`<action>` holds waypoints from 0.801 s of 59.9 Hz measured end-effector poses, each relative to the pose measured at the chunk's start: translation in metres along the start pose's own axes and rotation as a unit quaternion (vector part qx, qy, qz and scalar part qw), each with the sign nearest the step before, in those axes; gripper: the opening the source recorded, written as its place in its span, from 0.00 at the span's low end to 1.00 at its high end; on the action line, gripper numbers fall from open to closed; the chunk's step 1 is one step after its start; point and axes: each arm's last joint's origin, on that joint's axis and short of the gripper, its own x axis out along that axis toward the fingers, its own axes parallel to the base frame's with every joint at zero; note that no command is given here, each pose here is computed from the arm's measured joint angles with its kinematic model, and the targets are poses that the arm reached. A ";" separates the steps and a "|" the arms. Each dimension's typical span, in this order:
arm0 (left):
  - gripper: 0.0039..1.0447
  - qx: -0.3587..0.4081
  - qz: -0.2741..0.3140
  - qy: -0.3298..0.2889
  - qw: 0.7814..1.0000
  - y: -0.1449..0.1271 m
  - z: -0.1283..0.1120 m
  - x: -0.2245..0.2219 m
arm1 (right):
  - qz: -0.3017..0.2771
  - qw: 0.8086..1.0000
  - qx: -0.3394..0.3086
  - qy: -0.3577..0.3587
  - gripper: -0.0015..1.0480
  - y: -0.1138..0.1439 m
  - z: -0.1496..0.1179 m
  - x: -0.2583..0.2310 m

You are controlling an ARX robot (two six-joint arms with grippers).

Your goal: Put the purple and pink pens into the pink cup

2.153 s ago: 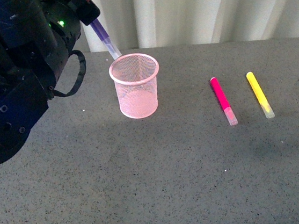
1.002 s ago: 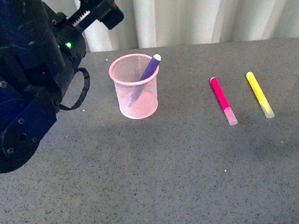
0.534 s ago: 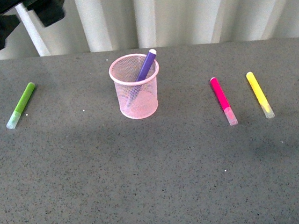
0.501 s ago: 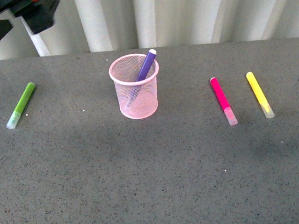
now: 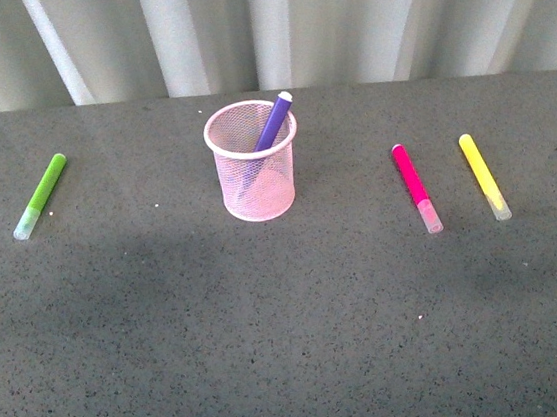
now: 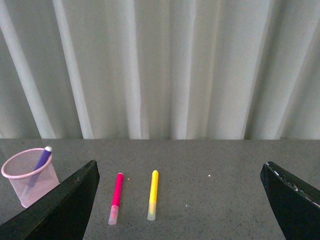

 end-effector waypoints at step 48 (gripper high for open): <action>0.03 0.130 -0.015 -0.179 0.975 -0.070 -0.002 -0.028 | 0.000 1.000 0.000 0.000 0.93 0.000 0.000 0.000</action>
